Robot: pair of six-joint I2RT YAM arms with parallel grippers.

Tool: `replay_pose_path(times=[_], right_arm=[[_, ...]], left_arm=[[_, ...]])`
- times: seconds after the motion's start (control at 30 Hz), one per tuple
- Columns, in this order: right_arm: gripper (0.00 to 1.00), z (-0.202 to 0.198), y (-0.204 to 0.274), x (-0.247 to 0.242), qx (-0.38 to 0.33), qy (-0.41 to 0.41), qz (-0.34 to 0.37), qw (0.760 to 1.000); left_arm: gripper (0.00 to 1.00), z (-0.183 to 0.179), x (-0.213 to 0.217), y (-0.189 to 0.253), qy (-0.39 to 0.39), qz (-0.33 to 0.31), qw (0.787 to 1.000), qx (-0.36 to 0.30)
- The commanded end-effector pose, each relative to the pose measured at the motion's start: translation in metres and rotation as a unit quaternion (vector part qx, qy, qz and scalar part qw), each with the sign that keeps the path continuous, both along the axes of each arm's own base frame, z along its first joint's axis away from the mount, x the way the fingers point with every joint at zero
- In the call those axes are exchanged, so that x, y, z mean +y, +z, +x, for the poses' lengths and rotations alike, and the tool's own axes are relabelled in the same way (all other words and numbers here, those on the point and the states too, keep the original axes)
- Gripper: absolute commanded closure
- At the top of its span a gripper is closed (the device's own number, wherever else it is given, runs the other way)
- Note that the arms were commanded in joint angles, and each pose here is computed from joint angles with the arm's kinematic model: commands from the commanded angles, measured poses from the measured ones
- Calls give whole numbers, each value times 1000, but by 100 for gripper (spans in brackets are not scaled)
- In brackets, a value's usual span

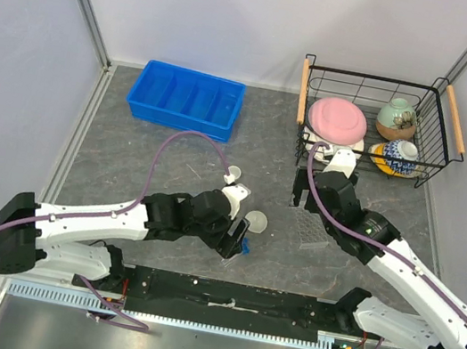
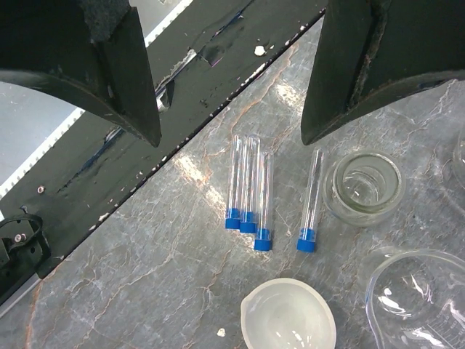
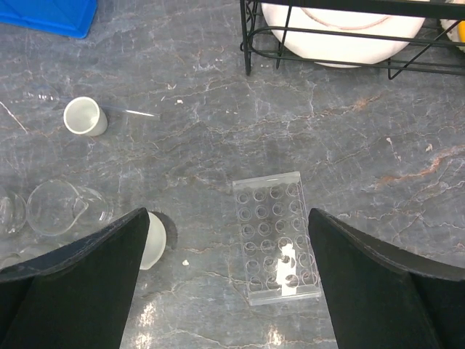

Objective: Organize the chemistry lab equipment

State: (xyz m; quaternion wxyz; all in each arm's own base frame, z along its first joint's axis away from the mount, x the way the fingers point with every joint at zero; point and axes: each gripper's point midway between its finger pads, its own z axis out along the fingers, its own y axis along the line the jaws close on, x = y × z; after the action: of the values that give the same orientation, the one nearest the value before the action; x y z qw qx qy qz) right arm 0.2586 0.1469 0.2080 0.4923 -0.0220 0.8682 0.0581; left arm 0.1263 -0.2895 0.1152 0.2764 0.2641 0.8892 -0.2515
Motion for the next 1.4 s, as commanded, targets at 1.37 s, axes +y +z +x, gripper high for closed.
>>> replay_pose_path(times=[1.37], right_arm=[[2, -20, 6, 15, -4, 51, 73, 996]], left_arm=[[18, 37, 34, -64, 92, 50, 994, -16]])
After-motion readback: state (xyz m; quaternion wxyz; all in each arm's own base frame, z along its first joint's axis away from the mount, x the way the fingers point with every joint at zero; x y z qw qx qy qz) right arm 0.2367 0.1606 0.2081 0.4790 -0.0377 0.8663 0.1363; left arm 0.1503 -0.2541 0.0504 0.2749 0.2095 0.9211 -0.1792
